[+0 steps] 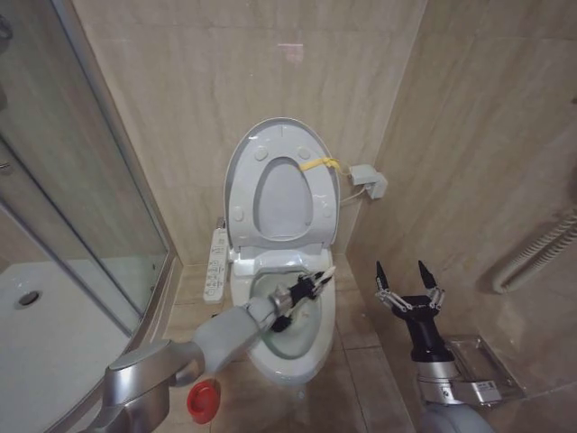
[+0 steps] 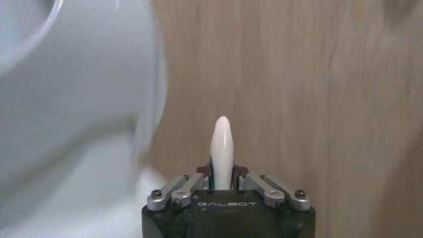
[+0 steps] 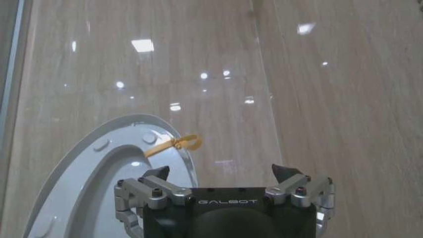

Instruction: Open the toilet lid, clean the toilet bowl with a toilet brush, close the toilet lid, and flush.

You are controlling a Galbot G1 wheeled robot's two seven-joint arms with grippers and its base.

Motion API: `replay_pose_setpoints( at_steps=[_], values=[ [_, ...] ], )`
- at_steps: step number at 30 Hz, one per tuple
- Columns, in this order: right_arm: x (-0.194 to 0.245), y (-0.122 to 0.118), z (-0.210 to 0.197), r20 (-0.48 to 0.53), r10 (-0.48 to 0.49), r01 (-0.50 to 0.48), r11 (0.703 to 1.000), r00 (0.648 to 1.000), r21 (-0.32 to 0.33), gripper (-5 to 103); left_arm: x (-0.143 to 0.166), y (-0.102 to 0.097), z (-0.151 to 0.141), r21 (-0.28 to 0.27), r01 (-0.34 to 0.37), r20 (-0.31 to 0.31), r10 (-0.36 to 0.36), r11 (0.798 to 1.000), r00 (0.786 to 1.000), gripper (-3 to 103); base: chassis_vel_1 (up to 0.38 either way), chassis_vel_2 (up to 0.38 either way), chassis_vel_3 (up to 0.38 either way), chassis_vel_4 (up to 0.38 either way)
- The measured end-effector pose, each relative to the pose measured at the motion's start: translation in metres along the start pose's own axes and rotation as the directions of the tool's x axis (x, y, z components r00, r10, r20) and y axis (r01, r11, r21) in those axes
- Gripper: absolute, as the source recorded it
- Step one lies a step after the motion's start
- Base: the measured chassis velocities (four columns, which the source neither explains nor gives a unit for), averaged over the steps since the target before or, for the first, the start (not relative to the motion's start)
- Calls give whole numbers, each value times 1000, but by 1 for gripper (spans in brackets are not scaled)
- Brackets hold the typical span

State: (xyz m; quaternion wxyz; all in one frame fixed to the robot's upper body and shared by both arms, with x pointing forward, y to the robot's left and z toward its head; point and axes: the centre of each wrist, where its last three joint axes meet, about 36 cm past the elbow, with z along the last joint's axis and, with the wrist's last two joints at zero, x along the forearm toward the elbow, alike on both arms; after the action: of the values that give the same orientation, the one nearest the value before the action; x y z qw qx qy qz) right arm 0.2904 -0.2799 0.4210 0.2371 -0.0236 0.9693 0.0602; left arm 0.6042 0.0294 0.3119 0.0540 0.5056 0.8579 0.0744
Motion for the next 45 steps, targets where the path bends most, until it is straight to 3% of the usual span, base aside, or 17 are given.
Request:
replay_pose_setpoints(
  at_steps=[3, 8, 11, 14, 16, 19, 22, 25, 27, 29, 32, 35, 42, 43, 45],
  values=[
    [-2, 0, -2, 6, 3, -3, 1000, 1000, -1, 100, -12, -7, -18, 16, -10, 38, 10, 1000, 999, 20, 0, 0, 0, 0],
    [0, 1, -3, 2, 4, -4, 1000, 1000, -2, 100, 22, 5, 21, -23, 4, -56, -5, 1000, 998, 20, 0, 0, 0, 0],
    [1, 1, -3, 0, 4, -4, 1000, 1000, -1, 100, 28, 8, 28, -35, 6, -67, -8, 999, 998, 20, 0, 0, 0, 0],
    [-1, 2, 0, 4, 11, -11, 1000, 1000, -7, 100, 4, -7, -11, -11, -40, 26, 41, 999, 999, 20, 0, 0, 0, 0],
    [-1, 3, 1, 3, 11, -11, 1000, 1000, -8, 100, 5, -9, -14, -10, -50, 30, 51, 999, 998, 20, 0, 0, 0, 0],
    [1, 4, 1, -3, 7, -7, 1000, 1000, -8, 100, 31, -1, 16, -29, -48, -38, 47, 998, 998, 20, 0, 0, 0, 0],
    [1, 2, 1, -8, -1, 1, 1000, 1000, -3, 100, 42, 6, 34, -49, -35, -62, 32, 998, 998, 20, 0, 0, 0, 0],
    [1, 1, 2, -10, -4, 4, 1000, 1000, 1, 100, 27, 3, 19, -40, -35, -27, 34, 999, 999, 20, 0, 0, 0, 0],
    [-1, 0, 3, -8, -2, 2, 1000, 1000, 1, 100, -6, -10, -19, -13, -47, 58, 48, 999, 997, 20, 0, 0, 0, 0],
    [-1, 0, 3, -8, -1, 1, 1000, 1000, 1, 100, -9, -13, -23, -9, -51, 69, 52, 999, 996, 20, 0, 0, 0, 0],
    [0, -1, 4, -11, -2, 2, 1000, 1000, 1, 100, 22, -5, 22, -31, -38, -22, 38, 999, 999, 20, -31, -39, -8, -15],
    [-1, -2, 3, -10, -7, 7, 1000, 1000, 1, 100, 34, 4, 40, -43, -19, -53, 17, 999, 998, 20, 0, 0, 0, 0],
    [-6, -6, 8, -5, 1, -1, 1000, 1000, 1, 100, -3, -6, -9, -16, -36, 57, 37, 999, 998, 20, 0, 0, 0, 0],
    [-6, -6, 8, -5, 2, -2, 1000, 1000, 0, 100, 1, -6, -5, -14, -36, 48, 36, 999, 998, 20, 0, 0, 0, 0],
    [-6, -5, 8, -5, 0, -1, 1000, 1000, -3, 100, 36, 5, 33, -35, -18, -43, 16, 999, 999, 20, 0, 0, 0, 0]
  ],
)
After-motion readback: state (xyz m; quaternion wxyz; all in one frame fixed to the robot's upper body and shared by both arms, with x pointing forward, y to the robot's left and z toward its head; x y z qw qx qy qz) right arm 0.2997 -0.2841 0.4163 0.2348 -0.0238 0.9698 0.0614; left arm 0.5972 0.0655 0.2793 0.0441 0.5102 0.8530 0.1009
